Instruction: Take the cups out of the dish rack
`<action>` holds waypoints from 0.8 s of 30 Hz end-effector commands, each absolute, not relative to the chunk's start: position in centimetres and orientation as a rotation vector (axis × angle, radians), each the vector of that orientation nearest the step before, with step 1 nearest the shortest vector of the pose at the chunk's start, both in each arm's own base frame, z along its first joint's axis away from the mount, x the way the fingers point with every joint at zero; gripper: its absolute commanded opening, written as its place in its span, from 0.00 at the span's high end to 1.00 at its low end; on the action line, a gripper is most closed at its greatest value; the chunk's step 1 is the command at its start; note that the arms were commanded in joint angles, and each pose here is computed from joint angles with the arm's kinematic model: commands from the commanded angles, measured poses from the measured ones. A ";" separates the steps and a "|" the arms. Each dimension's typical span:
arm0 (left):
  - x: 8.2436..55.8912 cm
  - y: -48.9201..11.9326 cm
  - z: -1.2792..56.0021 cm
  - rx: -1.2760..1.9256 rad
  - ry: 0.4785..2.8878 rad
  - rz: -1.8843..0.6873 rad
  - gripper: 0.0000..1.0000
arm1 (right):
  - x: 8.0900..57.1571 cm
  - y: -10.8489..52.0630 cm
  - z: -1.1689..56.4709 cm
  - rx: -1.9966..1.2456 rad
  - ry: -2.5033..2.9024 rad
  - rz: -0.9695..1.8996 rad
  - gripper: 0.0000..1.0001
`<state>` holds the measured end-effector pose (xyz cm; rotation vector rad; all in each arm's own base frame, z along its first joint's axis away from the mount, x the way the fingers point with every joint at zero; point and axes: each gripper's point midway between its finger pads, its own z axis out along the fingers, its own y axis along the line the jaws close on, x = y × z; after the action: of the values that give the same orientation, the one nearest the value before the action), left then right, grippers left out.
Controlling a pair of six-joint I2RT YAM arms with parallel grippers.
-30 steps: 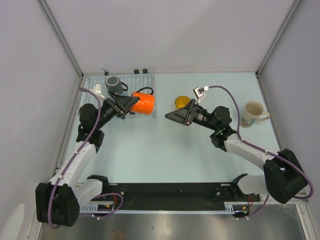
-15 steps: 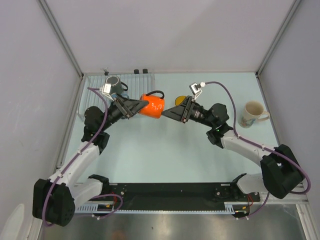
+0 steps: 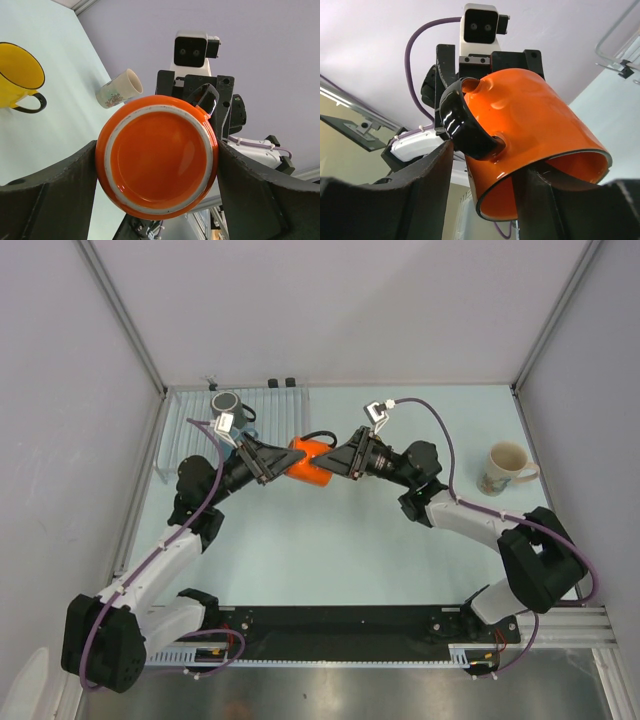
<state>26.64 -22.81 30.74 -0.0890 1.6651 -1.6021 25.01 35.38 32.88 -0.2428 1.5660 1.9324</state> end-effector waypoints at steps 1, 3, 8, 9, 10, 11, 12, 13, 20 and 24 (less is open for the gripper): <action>26.2 -22.9 33.4 -0.019 1.547 -1.602 1.00 | 23.7 36.0 35.9 -0.331 1.432 2.005 0.50; 26.2 -23.0 33.2 -0.023 1.555 -1.603 0.99 | 23.3 36.2 36.0 -0.337 1.428 2.024 0.65; 26.3 -23.0 32.9 -0.025 1.559 -1.596 1.00 | 23.0 36.2 35.3 -0.326 1.450 2.031 1.00; 26.5 -23.0 32.8 -0.029 1.563 -1.592 1.00 | 23.0 36.2 34.9 -0.324 1.460 2.027 1.00; 26.6 -23.0 32.5 -0.038 1.577 -1.586 1.00 | 23.0 36.0 34.8 -0.316 1.462 2.023 1.00; 26.7 -23.0 32.4 -0.021 1.584 -1.565 0.99 | 22.9 35.7 35.1 -0.312 1.454 2.018 1.00; 26.8 -23.0 32.4 -0.007 1.588 -1.545 0.95 | 22.9 35.5 35.0 -0.301 1.458 2.010 1.00; 26.9 -23.0 32.8 0.014 1.606 -1.518 0.88 | 23.4 35.1 34.4 -0.280 1.484 1.983 1.00; 28.5 -21.8 34.8 0.119 1.638 -1.251 0.06 | 25.0 31.6 34.0 -0.202 1.574 1.789 1.00; 29.6 -20.3 35.1 0.032 1.630 -1.204 0.00 | 25.6 29.6 35.0 -0.214 1.630 1.580 1.00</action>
<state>27.28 -23.13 33.51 0.0688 1.7040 -1.4115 23.25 31.84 35.32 -0.2404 1.5567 1.8501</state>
